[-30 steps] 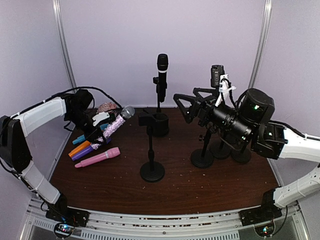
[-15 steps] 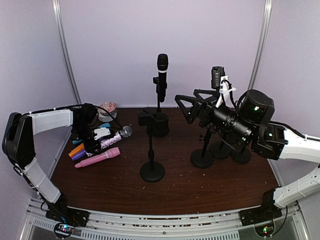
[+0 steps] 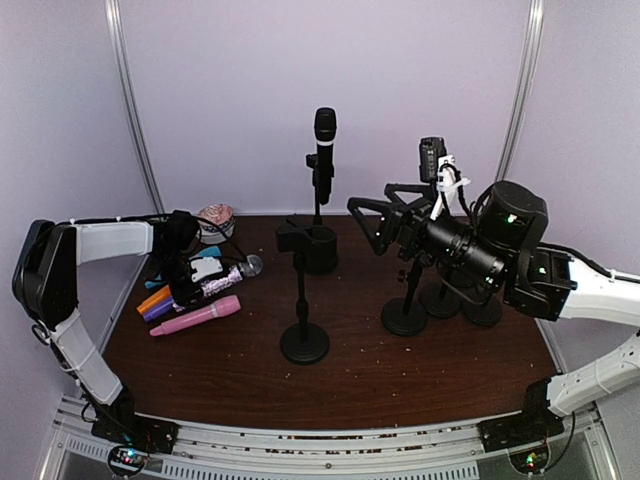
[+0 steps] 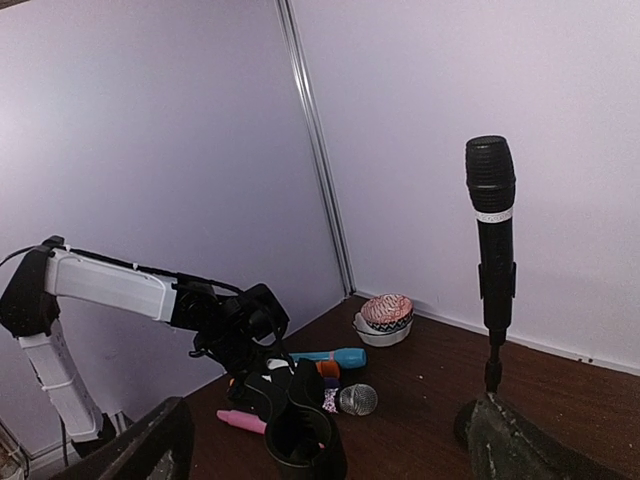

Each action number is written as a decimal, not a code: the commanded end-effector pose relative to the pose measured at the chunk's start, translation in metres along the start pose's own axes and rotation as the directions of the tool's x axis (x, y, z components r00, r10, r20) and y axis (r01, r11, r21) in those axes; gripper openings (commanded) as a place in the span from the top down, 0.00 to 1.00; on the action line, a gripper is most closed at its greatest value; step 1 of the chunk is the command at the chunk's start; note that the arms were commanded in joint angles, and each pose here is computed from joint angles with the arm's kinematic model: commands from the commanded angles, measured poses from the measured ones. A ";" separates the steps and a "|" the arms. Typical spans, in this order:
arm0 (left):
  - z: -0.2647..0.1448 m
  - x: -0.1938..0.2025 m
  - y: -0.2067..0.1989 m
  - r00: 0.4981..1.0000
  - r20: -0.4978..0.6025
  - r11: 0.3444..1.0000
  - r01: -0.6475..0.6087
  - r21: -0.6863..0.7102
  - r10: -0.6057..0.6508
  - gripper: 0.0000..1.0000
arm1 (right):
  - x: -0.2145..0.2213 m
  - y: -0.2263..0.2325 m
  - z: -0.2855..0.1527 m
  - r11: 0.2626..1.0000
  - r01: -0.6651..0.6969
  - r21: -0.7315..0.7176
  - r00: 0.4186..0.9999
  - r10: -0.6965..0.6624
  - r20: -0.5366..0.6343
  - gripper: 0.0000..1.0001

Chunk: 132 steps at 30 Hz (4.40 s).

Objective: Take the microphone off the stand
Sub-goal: Place the microphone at the center of the board, then pick up the knob on the microphone stand, then hold the microphone stand.

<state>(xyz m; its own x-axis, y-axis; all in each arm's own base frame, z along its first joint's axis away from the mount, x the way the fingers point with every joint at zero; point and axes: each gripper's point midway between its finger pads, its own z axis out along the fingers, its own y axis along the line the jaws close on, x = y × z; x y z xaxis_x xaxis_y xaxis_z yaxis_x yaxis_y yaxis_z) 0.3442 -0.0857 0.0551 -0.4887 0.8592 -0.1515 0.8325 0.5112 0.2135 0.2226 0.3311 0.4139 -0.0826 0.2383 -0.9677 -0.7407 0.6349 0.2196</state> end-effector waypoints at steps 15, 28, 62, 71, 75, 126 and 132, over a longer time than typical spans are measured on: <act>-0.071 -0.046 -0.014 0.975 0.217 0.996 0.041 0.075 -0.056 0.53 | 0.065 0.015 0.035 0.997 0.026 -0.067 0.969 -0.042 -0.242 0.02; -0.141 -0.092 -0.029 0.905 0.417 0.985 0.017 0.171 -0.087 0.39 | 0.137 -0.001 -0.002 0.999 -0.032 0.022 0.960 0.037 -0.276 0.08; -0.178 -0.062 -0.013 0.840 0.522 0.987 0.096 0.130 -0.151 0.04 | 0.281 -0.013 0.085 0.970 0.093 0.224 0.955 -0.023 -0.296 0.49; -0.168 -0.072 -0.036 0.823 0.542 0.962 0.018 0.272 -0.169 0.15 | 0.287 -0.017 0.085 0.965 0.119 0.235 0.946 -0.039 -0.322 0.81; -0.169 -0.078 -0.042 0.808 0.559 0.947 -0.002 0.320 -0.187 0.18 | 0.269 -0.015 0.086 0.965 0.120 0.235 0.953 -0.046 -0.300 0.94; -0.247 -0.168 -0.158 0.652 0.752 0.744 -0.455 0.489 -0.096 1.00 | 0.051 0.073 0.116 0.891 -0.394 -0.226 0.919 0.382 -0.094 1.00; -0.238 -0.178 -0.132 0.668 0.742 0.852 -0.353 0.386 -0.059 1.00 | 0.079 0.040 0.123 0.935 -0.345 0.080 0.922 0.353 -0.160 1.00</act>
<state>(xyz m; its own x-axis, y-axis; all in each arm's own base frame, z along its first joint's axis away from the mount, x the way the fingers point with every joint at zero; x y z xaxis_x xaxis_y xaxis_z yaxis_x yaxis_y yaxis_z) 0.2263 -0.3015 0.2733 -0.2462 0.5185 -0.8189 0.9577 0.0003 -0.2878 0.2530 0.4762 0.3504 -0.4519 0.2932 -0.8425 -0.7250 0.4296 0.5384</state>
